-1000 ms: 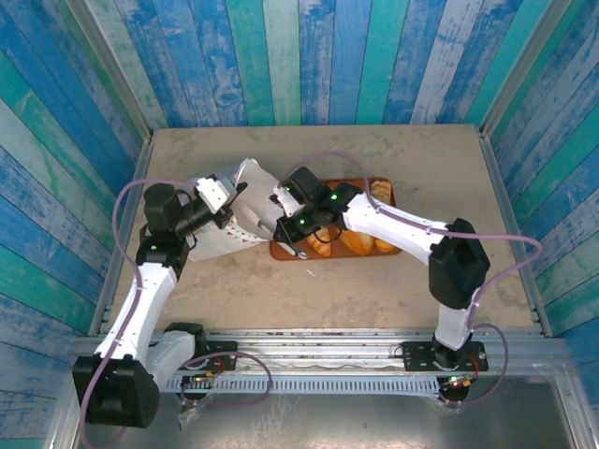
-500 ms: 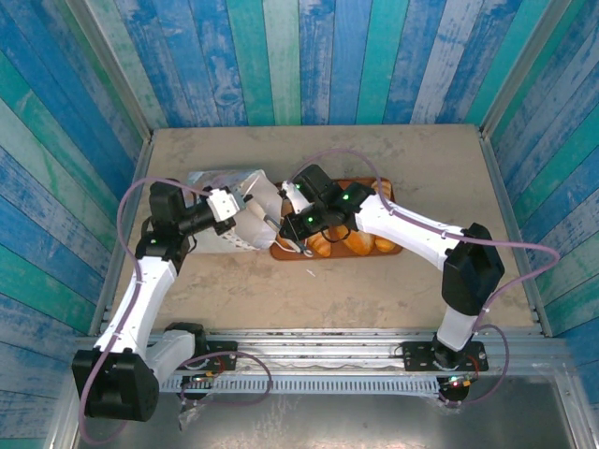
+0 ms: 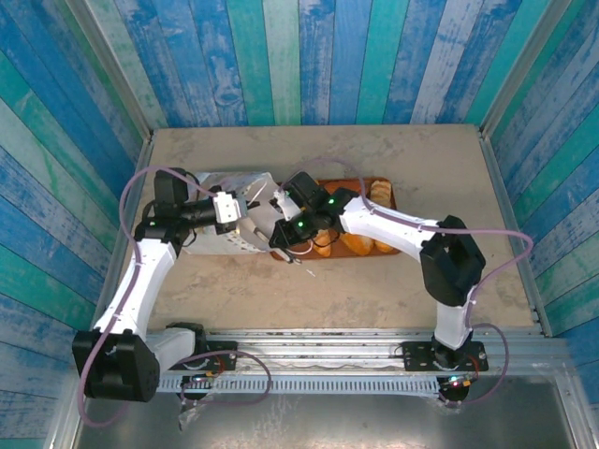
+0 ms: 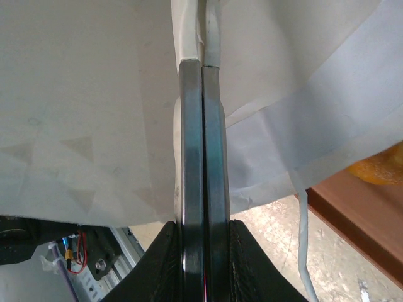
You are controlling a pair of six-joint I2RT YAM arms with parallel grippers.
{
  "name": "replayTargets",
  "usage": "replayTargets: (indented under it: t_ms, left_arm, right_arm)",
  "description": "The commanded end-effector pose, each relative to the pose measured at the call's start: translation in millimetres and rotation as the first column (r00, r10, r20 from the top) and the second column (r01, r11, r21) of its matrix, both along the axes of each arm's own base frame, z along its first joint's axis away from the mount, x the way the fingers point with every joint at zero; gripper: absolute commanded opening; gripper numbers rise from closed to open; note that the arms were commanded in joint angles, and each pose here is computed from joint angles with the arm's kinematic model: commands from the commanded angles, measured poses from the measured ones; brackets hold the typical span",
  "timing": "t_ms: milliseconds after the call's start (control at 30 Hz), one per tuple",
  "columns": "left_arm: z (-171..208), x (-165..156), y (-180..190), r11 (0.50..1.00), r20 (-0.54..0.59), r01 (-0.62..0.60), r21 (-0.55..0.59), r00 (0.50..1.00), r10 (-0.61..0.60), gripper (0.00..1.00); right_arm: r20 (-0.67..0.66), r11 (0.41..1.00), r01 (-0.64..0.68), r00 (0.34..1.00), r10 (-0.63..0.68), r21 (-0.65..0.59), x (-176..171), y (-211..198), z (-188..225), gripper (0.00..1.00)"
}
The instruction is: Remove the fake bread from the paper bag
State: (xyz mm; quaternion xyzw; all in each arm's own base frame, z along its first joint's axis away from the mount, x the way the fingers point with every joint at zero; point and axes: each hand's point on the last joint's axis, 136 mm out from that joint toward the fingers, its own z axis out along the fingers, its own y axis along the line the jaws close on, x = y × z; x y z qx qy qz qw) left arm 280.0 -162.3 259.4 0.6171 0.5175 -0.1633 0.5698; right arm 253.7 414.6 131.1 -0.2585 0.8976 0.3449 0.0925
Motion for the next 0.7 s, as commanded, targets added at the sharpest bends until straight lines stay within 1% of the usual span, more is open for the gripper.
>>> replayTargets:
  t_ms: [0, 133, 267, 367, 467, 667]
  left_arm:
    - [-6.3, -12.0, -3.0, 0.999, -0.035, 0.054, -0.001, 0.998, -0.054, 0.00]
    - [-7.2, -12.5, -1.2, 1.000, -0.014, 0.020, -0.011, 1.000, -0.021, 0.00]
    - [6.2, -9.6, -1.2, 0.999, 0.046, -0.006, -0.053, 0.999, 0.008, 0.00]
    - [17.6, -9.9, -3.1, 0.997, 0.082, -0.013, -0.079, 0.996, 0.020, 0.00]
    - [24.2, -9.4, -6.3, 0.996, 0.104, -0.032, -0.082, 0.994, 0.040, 0.00]
    - [27.4, -4.6, -11.5, 0.994, 0.118, -0.069, -0.085, 0.990, 0.079, 0.00]
  right_arm:
    - [-0.040, 0.990, -0.031, 0.999, 0.037, 0.136, 4.2, 24.5, 17.5, 0.13]
    - [-0.101, 0.976, -0.064, 0.991, 0.086, 0.209, -0.2, 42.9, 14.4, 0.17]
    - [-0.135, 0.973, -0.068, 0.986, 0.099, 0.220, -2.4, 51.4, 0.9, 0.21]
    - [-0.148, 0.967, -0.054, 0.985, 0.093, 0.248, -2.0, 56.5, -4.0, 0.23]
    - [-0.159, 0.959, -0.045, 0.983, 0.093, 0.279, -1.7, 63.3, -6.1, 0.25]
    - [-0.172, 0.942, -0.050, 0.979, 0.112, 0.331, -6.3, 78.1, -5.6, 0.33]
